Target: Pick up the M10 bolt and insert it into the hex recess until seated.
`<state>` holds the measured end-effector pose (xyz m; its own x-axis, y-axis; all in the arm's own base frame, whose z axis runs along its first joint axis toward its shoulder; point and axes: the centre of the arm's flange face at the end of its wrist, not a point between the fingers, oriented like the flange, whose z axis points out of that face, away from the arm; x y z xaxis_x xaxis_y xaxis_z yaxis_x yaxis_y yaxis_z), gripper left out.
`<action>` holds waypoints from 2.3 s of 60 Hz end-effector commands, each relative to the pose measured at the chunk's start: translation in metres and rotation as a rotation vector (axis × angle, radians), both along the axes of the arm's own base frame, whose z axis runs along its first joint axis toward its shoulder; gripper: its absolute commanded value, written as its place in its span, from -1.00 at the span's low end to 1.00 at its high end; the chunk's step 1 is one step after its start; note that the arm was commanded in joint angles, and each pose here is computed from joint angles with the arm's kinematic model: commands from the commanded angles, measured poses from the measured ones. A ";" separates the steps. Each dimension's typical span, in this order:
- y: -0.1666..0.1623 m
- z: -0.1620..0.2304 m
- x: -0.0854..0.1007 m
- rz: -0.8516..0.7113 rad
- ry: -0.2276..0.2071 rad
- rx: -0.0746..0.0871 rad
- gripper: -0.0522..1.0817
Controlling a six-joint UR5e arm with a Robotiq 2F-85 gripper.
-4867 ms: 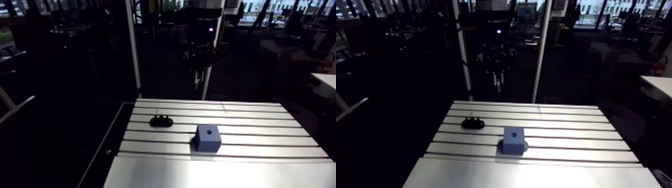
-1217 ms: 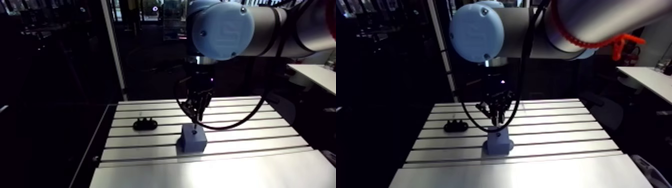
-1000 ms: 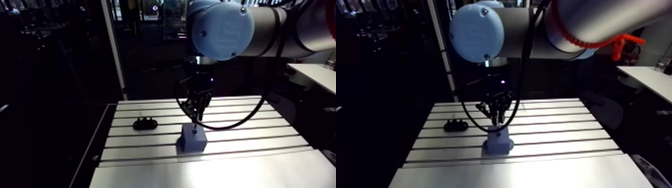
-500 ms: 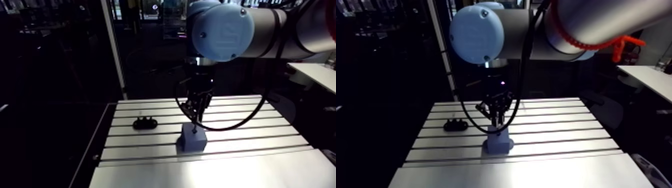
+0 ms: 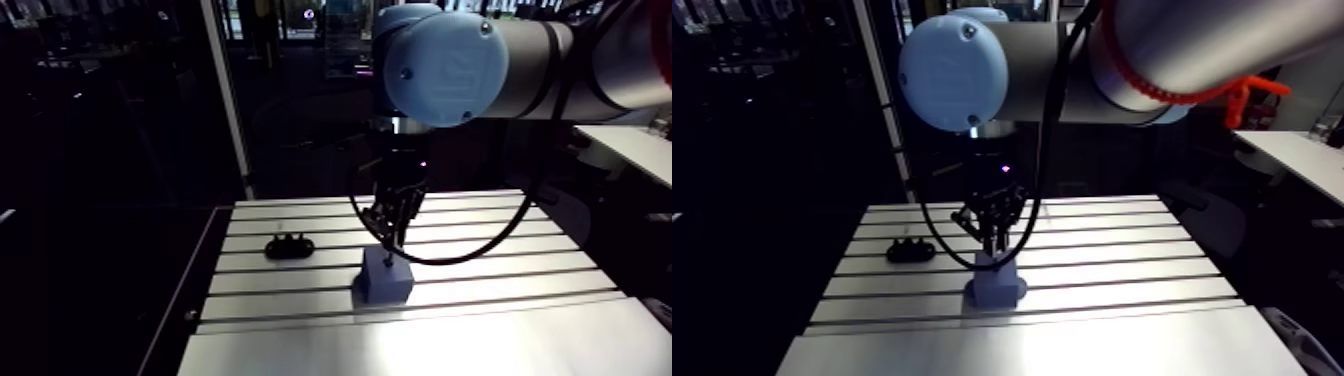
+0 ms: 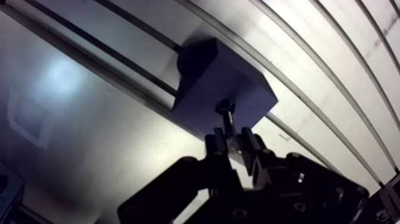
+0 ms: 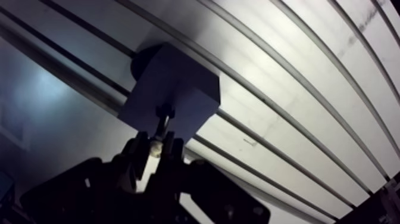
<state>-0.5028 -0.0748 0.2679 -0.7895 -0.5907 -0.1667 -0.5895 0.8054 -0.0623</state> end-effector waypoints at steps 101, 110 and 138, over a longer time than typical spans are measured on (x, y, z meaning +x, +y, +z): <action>-0.001 -0.010 -0.007 0.001 -0.018 -0.006 0.59; -0.002 -0.011 -0.007 0.002 -0.018 -0.006 0.59; -0.002 -0.011 -0.007 0.002 -0.018 -0.006 0.59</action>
<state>-0.5098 -0.0767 0.2572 -0.7853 -0.5933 -0.1769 -0.5898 0.8038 -0.0775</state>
